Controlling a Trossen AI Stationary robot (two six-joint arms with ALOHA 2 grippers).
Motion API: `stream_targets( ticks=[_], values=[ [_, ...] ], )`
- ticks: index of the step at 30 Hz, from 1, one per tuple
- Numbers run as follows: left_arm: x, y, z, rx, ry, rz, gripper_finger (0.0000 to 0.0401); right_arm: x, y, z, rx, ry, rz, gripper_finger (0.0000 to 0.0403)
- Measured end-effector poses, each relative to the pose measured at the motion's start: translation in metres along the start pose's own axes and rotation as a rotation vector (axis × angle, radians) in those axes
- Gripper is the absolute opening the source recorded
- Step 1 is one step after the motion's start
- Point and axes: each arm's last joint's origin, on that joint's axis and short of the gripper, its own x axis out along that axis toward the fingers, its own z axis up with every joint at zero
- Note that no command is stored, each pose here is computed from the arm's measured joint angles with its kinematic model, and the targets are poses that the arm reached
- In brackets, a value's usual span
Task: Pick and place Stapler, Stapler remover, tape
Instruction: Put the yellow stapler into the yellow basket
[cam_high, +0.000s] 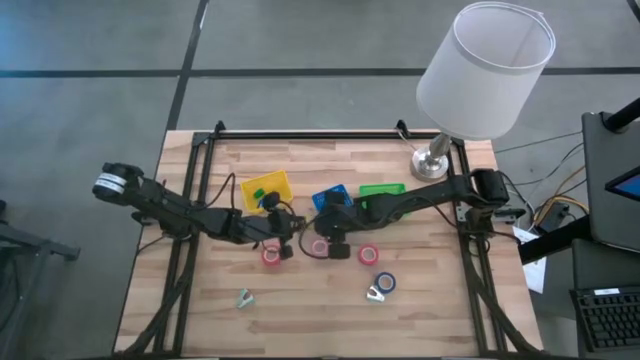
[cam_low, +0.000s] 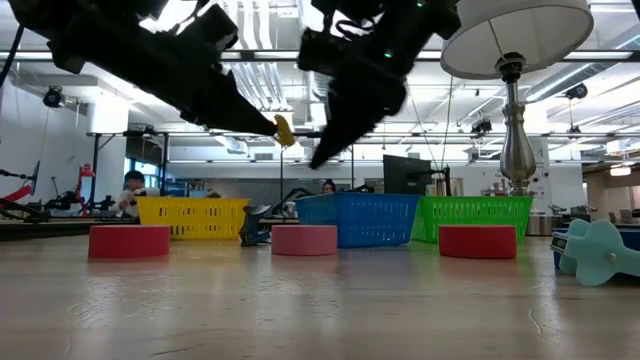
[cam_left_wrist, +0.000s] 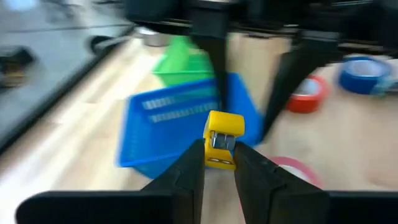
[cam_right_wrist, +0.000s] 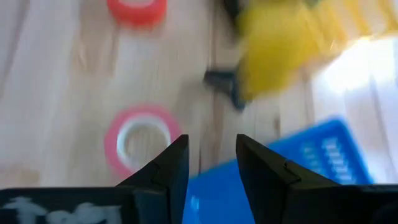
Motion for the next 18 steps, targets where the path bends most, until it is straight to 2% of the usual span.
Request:
stream_targets(
  ticks=[7, 12, 18],
  values=[
    [-0.008, 0.012, 0.003, -0.014, -0.007, 0.285, 0.0076, -0.008, 0.002, -0.02, 0.087, 0.206, -0.004, 0.0137],
    [-0.021, 0.025, -0.003, -0.117, 0.07, 0.355, 0.0077, -0.009, 0.006, -0.02, 0.079, 0.213, 0.008, 0.0132],
    [-0.038, 0.049, -0.026, -0.286, 0.274, 0.488, 0.0079, -0.009, 0.011, -0.018, 0.07, 0.189, 0.019, 0.0136]
  ],
)
